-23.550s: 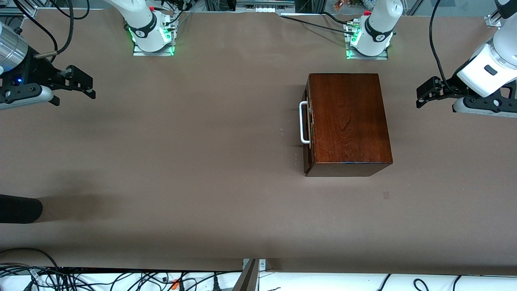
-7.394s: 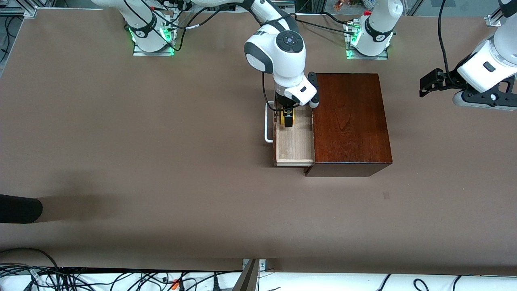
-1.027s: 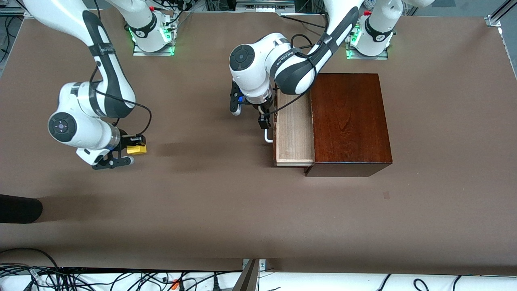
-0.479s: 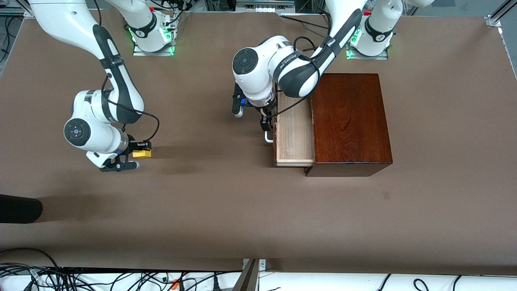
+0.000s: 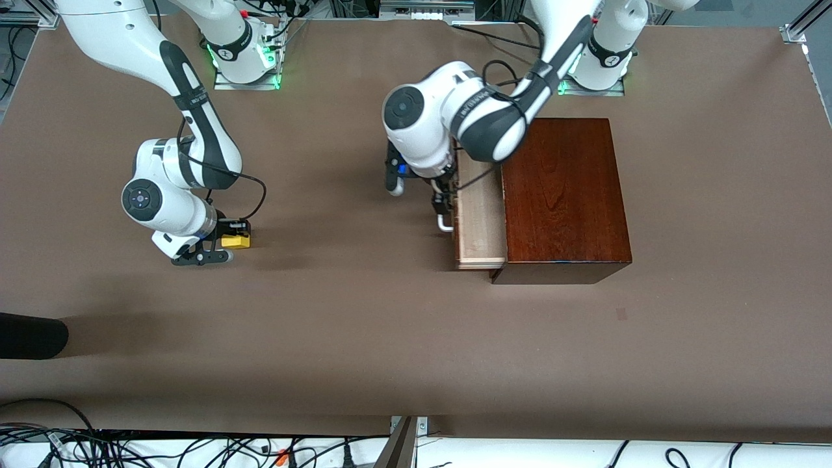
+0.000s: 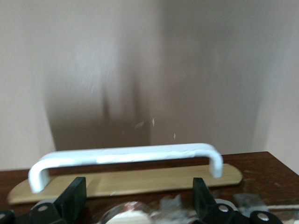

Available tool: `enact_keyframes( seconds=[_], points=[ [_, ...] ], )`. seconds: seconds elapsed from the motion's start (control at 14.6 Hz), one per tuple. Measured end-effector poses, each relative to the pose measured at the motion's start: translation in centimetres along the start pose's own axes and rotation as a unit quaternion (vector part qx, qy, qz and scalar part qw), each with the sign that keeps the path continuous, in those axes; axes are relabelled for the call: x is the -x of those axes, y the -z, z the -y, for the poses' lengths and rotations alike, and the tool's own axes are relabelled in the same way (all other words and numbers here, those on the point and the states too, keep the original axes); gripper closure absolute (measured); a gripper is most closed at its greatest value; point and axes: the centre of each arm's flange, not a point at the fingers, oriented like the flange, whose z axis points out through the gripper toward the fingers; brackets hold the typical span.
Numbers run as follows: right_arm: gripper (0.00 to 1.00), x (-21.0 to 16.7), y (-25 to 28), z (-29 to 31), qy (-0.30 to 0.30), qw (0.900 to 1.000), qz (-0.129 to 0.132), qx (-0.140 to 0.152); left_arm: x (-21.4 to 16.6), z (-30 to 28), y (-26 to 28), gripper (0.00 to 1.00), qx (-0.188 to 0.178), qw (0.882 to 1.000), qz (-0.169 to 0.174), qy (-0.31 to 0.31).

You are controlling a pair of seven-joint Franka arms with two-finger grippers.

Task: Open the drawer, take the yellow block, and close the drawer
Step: 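Push the drawer shut with the left gripper while the right gripper lowers the cube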

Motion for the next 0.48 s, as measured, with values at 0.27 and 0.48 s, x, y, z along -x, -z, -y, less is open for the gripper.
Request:
enact_keyframes(
  seconds=[0.27, 0.48],
  points=[
    [0.44, 0.6, -0.2, 0.0, -0.001, 1.000, -0.005, 0.000, 2.2, 1.0, 0.2, 0.00, 0.007, 1.000, 0.005, -0.005],
    [0.30, 0.5, -0.1, 0.0, -0.001, 1.000, -0.008, 0.000, 3.4, 1.4, -0.5, 0.00, 0.014, 1.000, 0.011, -0.004]
  ],
)
